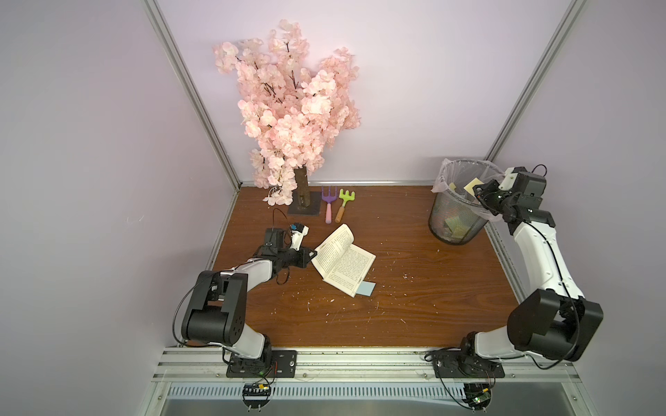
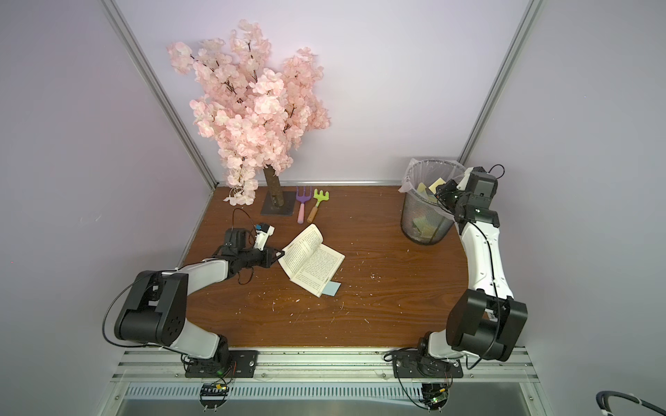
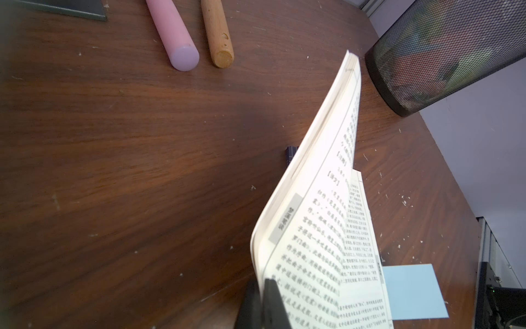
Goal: Peel off the used sticky note
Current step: Place the note in the trash bin.
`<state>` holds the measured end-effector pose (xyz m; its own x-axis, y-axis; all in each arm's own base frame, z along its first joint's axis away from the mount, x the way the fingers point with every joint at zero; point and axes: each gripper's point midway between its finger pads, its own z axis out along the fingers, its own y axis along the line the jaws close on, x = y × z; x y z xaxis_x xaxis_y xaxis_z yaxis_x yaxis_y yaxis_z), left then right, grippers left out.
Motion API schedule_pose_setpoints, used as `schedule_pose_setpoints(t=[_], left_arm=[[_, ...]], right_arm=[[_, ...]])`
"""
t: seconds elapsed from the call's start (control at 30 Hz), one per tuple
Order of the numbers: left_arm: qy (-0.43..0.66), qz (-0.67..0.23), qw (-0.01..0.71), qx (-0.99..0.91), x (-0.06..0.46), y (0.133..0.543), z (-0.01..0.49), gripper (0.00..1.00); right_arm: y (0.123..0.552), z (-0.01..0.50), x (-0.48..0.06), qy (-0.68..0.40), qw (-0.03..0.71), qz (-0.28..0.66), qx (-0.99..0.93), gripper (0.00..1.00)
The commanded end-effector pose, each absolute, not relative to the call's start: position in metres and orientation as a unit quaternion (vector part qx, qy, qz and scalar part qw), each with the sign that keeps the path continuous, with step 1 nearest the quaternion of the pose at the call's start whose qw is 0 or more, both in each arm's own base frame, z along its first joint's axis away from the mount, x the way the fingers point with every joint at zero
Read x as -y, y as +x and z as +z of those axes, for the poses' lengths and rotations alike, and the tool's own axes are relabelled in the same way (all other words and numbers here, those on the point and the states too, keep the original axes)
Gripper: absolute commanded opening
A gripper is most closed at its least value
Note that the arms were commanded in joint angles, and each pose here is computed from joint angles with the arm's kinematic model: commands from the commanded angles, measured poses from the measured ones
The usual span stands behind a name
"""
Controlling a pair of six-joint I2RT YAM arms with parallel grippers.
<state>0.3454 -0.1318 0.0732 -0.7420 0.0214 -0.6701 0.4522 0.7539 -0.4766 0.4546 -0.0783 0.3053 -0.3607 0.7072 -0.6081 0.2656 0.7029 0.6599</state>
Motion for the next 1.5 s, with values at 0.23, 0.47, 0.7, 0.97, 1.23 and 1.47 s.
schedule_pose_setpoints(t=[0.23, 0.47, 0.7, 0.97, 1.23, 1.47], left_arm=[[0.128, -0.326, 0.322, -0.879, 0.129, 0.345, 0.069, 0.01], [0.128, -0.327, 0.322, -0.879, 0.129, 0.345, 0.069, 0.01], [0.128, -0.328, 0.321, -0.879, 0.129, 0.345, 0.069, 0.01], [0.127, -0.328, 0.320, -0.880, 0.129, 0.345, 0.068, 0.01], [0.127, -0.330, 0.319, -0.880, 0.129, 0.344, 0.068, 0.01], [0.128, -0.330, 0.321, -0.878, 0.130, 0.345, 0.069, 0.01]], right_arm=[[0.459, 0.385, 0.085, 0.271, 0.538, 0.211, -0.770, 0.74], [0.470, 0.385, 0.083, 0.251, 0.515, 0.178, -0.800, 0.76], [0.495, 0.327, 0.077, 0.226, 0.444, 0.075, -0.864, 0.80], [0.494, 0.353, 0.078, 0.212, 0.471, 0.017, -0.856, 0.82], [0.495, 0.368, 0.070, 0.171, 0.462, -0.080, -0.866, 0.88], [0.514, 0.324, 0.046, 0.131, 0.393, -0.073, -0.907, 0.91]])
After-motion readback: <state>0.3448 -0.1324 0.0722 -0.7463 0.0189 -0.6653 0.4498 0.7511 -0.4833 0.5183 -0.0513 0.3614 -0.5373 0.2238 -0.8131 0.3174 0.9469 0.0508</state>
